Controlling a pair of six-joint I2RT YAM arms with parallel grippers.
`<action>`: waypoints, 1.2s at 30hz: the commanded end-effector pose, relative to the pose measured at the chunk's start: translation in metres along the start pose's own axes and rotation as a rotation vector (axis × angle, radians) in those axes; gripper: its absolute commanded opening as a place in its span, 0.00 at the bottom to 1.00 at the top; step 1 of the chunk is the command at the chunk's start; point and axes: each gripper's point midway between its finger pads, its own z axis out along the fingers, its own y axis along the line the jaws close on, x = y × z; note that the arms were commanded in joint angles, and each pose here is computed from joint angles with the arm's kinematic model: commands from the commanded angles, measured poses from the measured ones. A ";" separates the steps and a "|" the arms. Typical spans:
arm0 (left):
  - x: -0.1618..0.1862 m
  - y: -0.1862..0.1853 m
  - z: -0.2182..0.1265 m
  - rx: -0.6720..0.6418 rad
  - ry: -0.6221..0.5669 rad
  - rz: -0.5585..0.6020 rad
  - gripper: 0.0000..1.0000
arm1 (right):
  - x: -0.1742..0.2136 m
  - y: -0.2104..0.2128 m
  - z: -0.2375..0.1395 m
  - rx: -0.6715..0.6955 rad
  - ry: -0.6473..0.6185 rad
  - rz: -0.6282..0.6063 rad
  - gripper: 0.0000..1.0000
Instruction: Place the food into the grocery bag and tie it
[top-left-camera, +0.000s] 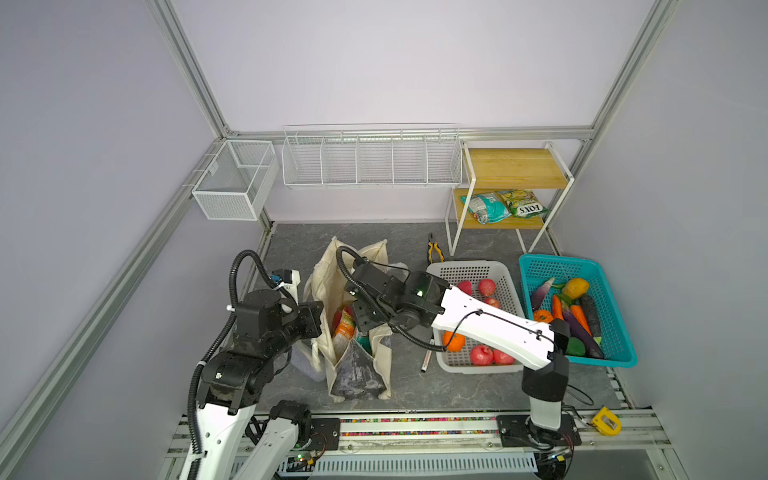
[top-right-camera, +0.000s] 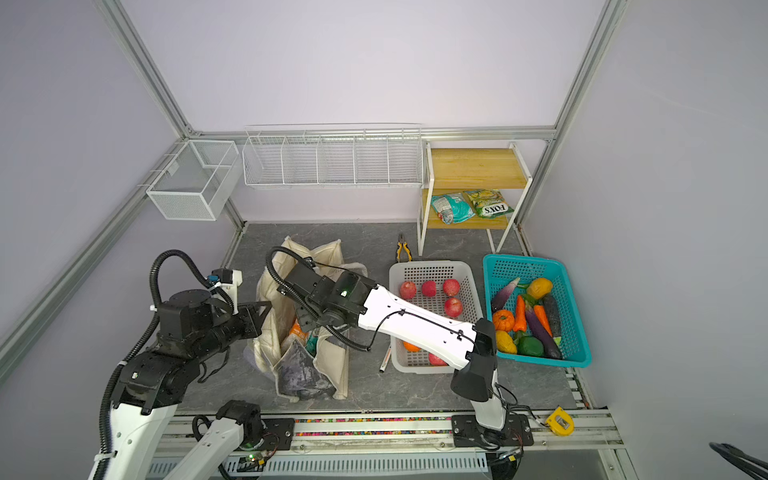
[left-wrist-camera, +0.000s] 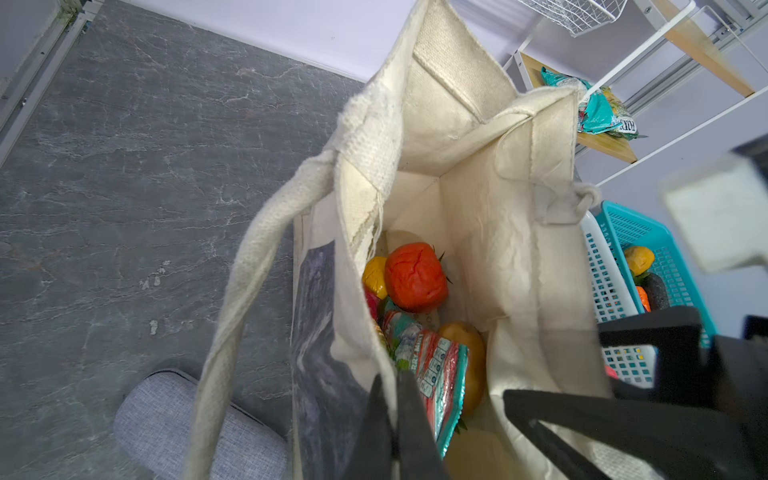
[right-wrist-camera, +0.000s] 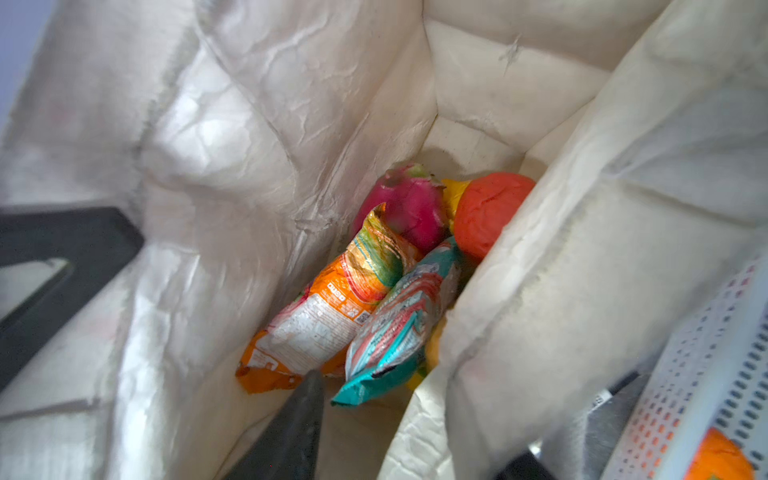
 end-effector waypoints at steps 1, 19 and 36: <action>-0.002 -0.001 -0.002 0.002 -0.016 0.010 0.00 | -0.008 -0.011 -0.032 0.023 -0.057 -0.004 0.61; 0.003 0.003 0.001 -0.011 -0.001 0.014 0.00 | -0.024 -0.108 -0.120 0.038 -0.300 0.288 0.72; 0.004 0.000 -0.002 0.008 -0.009 0.005 0.00 | 0.026 -0.157 -0.006 -0.104 -0.109 0.698 0.73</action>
